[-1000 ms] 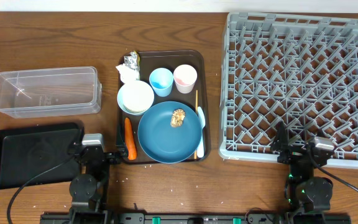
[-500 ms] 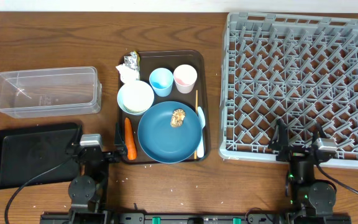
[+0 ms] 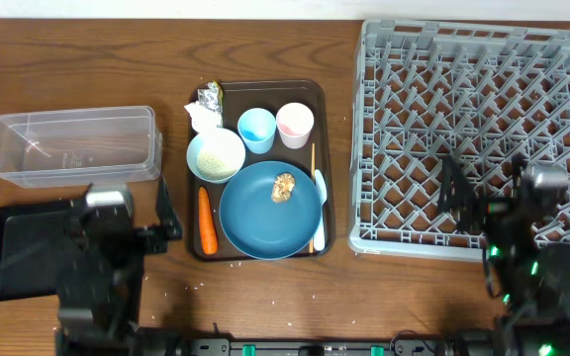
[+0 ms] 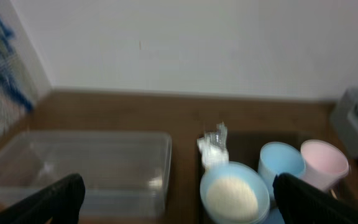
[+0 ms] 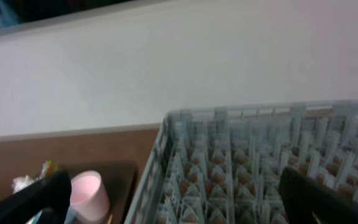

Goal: Sort waste into correct bins and load items into the dishwasher rack

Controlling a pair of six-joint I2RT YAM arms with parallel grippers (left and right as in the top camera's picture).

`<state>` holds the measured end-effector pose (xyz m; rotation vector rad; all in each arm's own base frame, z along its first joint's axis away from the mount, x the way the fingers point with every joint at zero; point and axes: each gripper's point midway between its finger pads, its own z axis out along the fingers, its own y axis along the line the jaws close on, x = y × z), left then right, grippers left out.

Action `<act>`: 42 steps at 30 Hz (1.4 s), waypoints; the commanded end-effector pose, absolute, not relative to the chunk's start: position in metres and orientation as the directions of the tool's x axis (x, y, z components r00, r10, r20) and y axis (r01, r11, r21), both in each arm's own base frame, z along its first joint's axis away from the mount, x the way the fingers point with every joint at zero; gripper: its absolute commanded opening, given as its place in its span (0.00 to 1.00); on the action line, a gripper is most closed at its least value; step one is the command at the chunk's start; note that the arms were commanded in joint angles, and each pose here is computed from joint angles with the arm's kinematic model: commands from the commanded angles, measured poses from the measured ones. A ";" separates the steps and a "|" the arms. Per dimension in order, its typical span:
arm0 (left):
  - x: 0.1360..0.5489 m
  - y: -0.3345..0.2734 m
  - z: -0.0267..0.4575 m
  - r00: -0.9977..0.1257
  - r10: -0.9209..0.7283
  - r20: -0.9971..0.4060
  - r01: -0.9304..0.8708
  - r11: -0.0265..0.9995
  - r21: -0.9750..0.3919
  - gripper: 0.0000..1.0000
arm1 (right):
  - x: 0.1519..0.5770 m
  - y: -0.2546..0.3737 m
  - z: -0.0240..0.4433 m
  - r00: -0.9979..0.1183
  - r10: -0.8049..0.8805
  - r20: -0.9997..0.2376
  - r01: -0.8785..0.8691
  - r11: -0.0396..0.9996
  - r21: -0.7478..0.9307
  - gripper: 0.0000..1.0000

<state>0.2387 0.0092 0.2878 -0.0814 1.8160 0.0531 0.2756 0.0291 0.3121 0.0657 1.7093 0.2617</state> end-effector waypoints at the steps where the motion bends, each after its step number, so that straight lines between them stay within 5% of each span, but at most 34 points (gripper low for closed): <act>1: 0.255 0.003 0.298 -0.335 -0.050 -0.941 -0.067 0.997 -0.029 0.98 | 0.297 0.040 0.329 -0.256 0.179 -0.950 -0.152 0.963 0.222 0.99; 7: 0.290 -0.017 0.281 -0.494 -0.040 -0.868 0.022 0.998 -0.059 0.98 | 0.335 0.043 0.317 -0.483 0.116 -0.868 -0.127 0.971 0.201 0.99; 13: 0.303 -0.019 0.261 -0.556 -0.036 -0.830 0.020 0.998 -0.057 0.98 | 0.346 0.052 0.294 -0.588 0.117 -0.800 -0.137 0.961 0.242 0.99; 42: 0.301 -0.018 0.256 -0.574 -0.035 -0.818 0.018 0.998 -0.055 0.98 | 0.336 0.105 0.246 -0.728 -0.012 -0.686 -0.247 0.938 0.245 0.99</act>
